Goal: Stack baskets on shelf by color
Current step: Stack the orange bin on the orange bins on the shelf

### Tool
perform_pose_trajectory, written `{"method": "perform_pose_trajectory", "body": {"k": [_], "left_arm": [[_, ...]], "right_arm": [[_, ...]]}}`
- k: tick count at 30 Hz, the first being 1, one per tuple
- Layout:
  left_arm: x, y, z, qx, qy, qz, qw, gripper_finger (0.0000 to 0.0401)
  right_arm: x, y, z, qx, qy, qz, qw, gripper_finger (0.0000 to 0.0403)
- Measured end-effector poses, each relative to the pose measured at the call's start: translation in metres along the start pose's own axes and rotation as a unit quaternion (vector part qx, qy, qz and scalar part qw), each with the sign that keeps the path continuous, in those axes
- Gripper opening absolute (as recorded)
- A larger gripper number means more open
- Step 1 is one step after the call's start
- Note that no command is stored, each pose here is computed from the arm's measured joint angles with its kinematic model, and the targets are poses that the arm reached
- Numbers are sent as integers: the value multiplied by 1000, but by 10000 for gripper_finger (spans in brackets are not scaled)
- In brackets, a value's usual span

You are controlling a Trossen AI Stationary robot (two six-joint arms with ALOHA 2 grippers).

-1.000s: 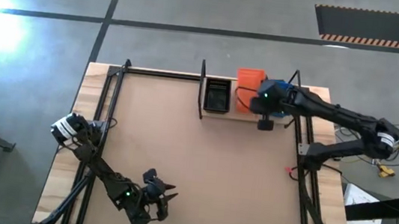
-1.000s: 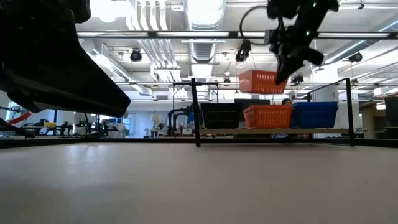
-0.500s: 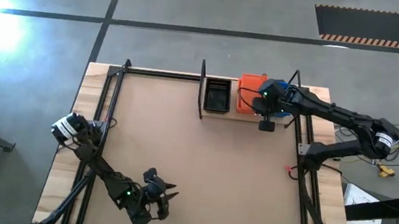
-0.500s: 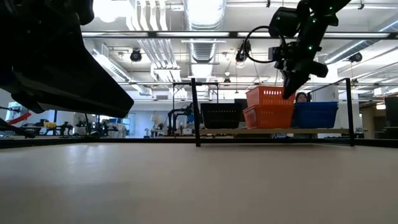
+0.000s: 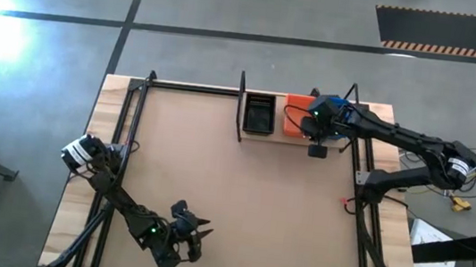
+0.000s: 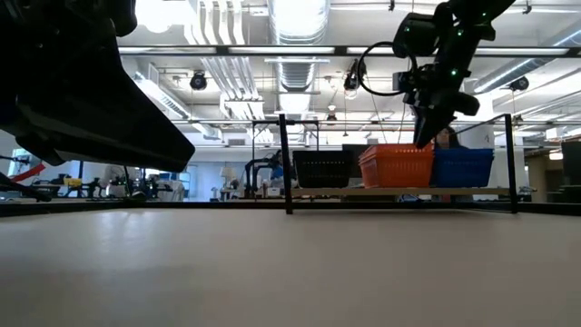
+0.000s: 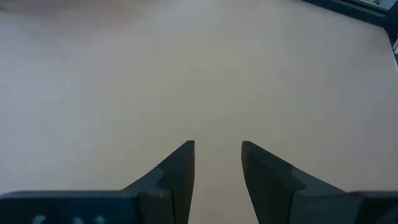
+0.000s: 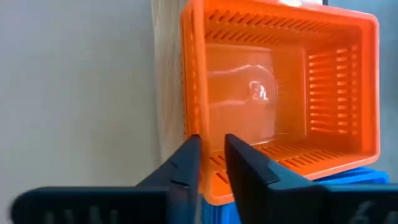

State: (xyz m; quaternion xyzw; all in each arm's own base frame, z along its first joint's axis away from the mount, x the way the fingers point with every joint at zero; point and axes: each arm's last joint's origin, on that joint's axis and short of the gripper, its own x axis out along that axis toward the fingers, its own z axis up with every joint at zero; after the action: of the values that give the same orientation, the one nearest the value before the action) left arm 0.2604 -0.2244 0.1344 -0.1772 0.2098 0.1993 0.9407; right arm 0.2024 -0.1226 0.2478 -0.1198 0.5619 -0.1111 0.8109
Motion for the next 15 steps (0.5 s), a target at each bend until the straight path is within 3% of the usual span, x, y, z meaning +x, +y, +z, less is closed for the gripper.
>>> {"method": "perform_pose_trajectory", "body": {"k": [8,15], "left_arm": [[0,0,0,0,0,0,1000,116],[0,0,0,1,0,0,1000,116]], "right_arm": [[-4,-1,3,14,-15,3,1000,170],[4,2,6,22,-33,53,998,182]]}}
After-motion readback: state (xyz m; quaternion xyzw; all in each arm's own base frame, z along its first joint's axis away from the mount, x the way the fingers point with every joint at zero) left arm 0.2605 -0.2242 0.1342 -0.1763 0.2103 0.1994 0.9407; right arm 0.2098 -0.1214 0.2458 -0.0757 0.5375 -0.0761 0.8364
